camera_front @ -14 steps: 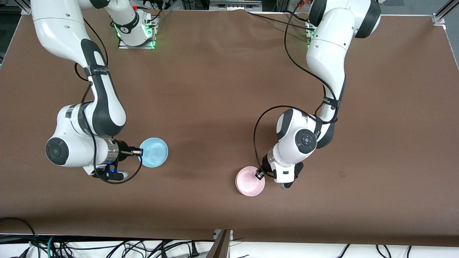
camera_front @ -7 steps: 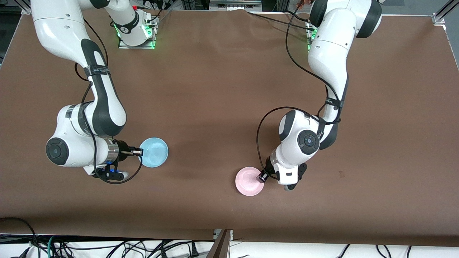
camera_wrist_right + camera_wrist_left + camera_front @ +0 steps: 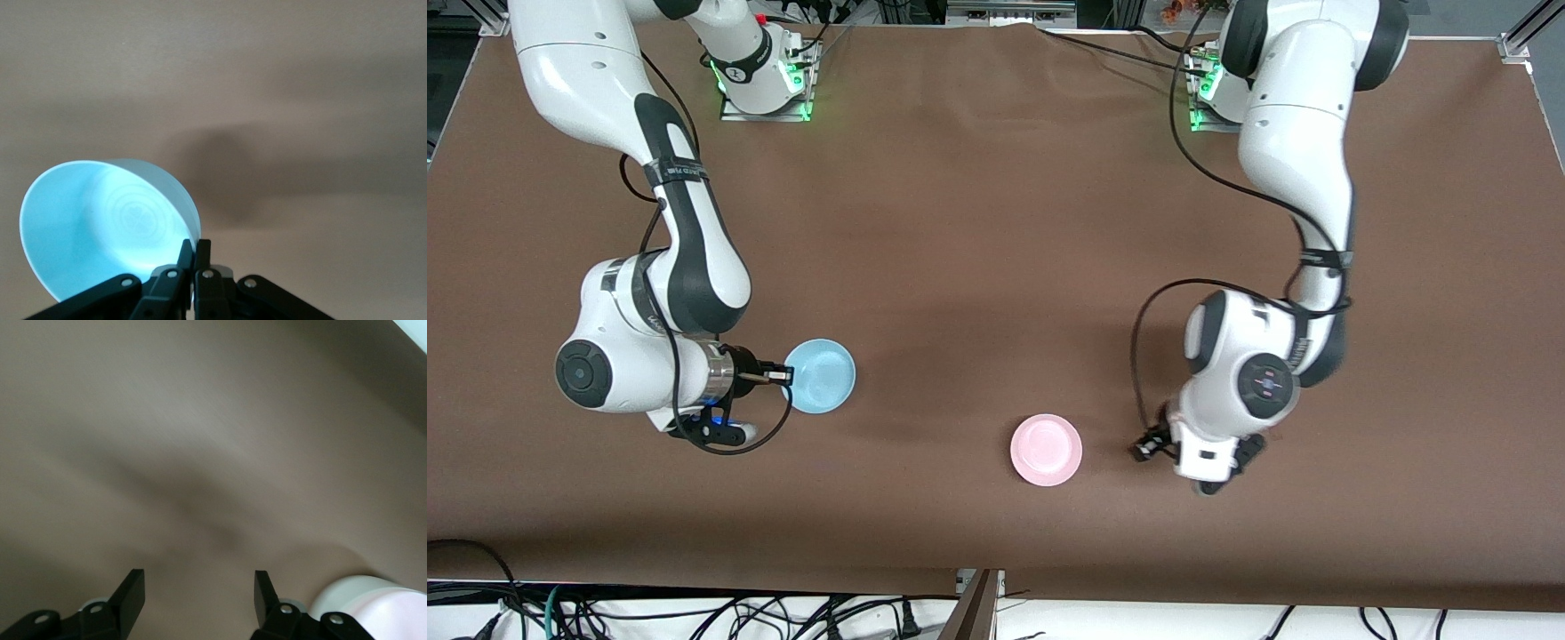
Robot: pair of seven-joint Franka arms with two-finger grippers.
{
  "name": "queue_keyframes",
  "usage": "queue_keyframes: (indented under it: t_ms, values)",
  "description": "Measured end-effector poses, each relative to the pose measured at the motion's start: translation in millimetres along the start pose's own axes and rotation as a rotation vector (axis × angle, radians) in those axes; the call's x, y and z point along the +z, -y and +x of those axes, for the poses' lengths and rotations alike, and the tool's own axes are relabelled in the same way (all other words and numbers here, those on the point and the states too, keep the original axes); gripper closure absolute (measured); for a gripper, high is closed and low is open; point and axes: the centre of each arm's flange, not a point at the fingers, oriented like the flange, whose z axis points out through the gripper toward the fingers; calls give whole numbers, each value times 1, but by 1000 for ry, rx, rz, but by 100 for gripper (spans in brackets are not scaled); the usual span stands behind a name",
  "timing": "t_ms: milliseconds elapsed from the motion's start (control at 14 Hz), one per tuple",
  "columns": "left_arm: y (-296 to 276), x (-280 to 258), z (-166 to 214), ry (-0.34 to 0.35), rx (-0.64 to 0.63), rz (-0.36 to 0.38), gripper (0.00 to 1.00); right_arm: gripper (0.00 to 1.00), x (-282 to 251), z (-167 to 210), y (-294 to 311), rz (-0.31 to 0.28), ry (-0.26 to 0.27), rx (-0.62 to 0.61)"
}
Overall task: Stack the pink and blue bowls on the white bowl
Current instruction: 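Open the left gripper while the right gripper lifts the blue bowl, then carry the blue bowl over the pink bowl while the left gripper withdraws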
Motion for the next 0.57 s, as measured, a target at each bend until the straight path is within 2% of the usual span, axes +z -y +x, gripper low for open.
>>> queue_keyframes:
  t_ms: [143,287,430,573]
  values:
    - [47,-23,43,-14,152,45,23,97,-5,-7,27,33,-8,57]
    - [100,-56,84,-12,279,57,22,97,-12,-13,62,98,-39,121]
    - [142,-96,110,-11,389,44,21,97,-9,-17,98,190,-94,169]
    - [164,-143,116,-27,448,46,19,97,2,-19,135,279,-176,213]
